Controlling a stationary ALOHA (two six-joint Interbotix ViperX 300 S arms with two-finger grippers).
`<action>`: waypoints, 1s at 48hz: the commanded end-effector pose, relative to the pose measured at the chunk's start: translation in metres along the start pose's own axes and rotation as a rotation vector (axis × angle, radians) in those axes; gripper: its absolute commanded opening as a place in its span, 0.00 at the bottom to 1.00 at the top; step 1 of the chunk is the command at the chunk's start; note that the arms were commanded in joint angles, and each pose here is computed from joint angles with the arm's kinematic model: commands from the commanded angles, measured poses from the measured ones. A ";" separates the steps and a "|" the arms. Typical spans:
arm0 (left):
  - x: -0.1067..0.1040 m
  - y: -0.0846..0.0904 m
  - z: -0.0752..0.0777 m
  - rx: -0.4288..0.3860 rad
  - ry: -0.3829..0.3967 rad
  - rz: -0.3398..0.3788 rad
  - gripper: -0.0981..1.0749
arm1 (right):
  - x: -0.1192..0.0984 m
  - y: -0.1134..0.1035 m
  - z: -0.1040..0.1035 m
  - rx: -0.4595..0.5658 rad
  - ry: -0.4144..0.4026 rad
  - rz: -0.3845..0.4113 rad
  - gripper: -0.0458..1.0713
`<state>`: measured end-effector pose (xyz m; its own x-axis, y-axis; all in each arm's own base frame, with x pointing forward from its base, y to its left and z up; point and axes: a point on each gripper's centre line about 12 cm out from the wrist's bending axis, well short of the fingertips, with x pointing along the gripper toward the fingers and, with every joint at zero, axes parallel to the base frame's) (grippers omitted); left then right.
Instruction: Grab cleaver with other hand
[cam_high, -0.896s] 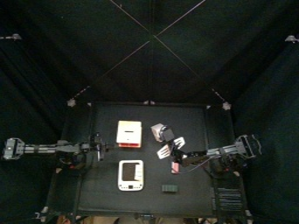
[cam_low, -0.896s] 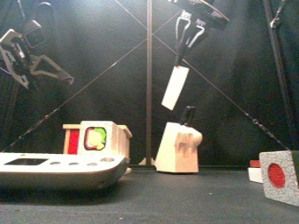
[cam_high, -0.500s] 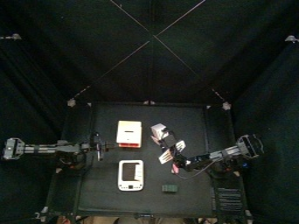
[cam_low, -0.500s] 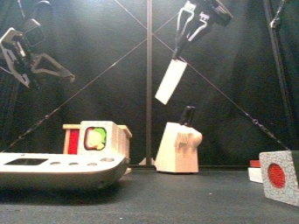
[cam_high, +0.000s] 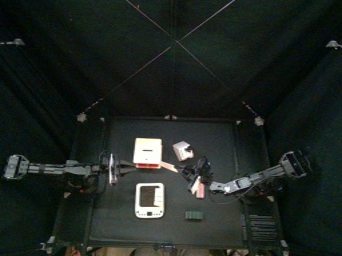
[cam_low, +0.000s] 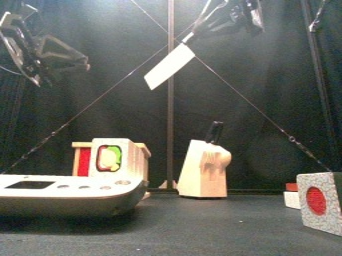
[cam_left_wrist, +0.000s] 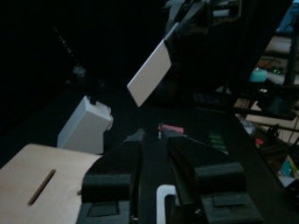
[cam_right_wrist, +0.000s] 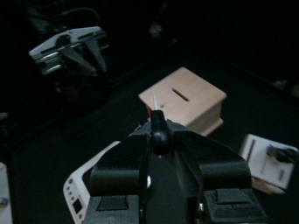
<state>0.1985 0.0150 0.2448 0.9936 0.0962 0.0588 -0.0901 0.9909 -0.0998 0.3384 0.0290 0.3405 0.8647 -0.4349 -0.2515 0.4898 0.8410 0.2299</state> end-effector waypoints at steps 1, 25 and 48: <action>0.004 -0.006 0.018 0.005 -0.093 -0.027 0.70 | -0.007 0.003 0.011 -0.004 -0.086 0.094 0.57; 0.034 -0.024 0.029 0.069 -0.157 -0.112 0.84 | -0.005 0.019 0.016 -0.063 -0.263 0.225 0.57; 0.031 -0.032 0.036 0.119 -0.280 -0.173 0.83 | 0.004 0.035 0.015 -0.094 -0.268 0.247 0.57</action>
<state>0.2283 -0.0072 0.2807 0.9467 -0.0442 0.3191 0.0370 0.9989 0.0285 0.3580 0.0483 0.3455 0.9582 -0.2857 0.0161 0.2799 0.9475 0.1549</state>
